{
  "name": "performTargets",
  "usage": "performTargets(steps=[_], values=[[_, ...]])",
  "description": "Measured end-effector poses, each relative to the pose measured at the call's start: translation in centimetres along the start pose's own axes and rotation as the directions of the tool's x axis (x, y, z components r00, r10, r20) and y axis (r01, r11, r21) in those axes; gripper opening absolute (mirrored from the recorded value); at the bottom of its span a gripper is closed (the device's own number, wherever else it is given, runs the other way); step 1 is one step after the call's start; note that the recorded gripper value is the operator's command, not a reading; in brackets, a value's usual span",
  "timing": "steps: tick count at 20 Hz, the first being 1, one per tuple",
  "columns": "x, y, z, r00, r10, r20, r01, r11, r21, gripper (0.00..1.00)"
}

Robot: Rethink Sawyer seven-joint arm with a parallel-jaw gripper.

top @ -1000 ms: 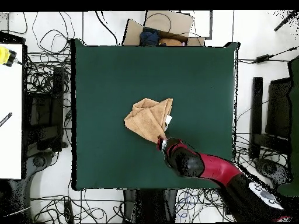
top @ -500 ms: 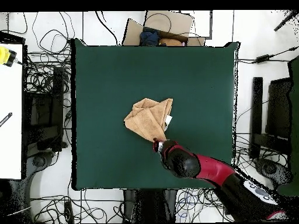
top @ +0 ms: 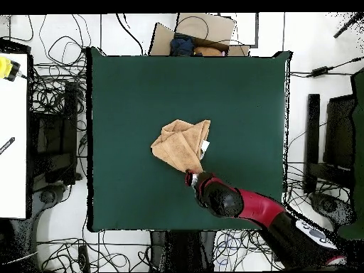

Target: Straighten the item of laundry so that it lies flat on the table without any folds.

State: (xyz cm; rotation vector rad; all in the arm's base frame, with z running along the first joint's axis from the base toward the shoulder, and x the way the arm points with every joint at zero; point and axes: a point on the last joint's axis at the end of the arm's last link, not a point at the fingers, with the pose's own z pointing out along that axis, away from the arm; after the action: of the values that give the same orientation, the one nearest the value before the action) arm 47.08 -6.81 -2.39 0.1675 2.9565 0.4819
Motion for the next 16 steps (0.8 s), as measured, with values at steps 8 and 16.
performTargets(steps=[8, 16], values=[[-0.1, -1.1, -0.5, 1.0, 0.022, 0.01, -0.022, 1.0, 0.005, 1.0], [-0.1, -1.4, -0.7, 1.0, 0.026, 0.014, -0.026, 1.0, 0.008, 1.0]])
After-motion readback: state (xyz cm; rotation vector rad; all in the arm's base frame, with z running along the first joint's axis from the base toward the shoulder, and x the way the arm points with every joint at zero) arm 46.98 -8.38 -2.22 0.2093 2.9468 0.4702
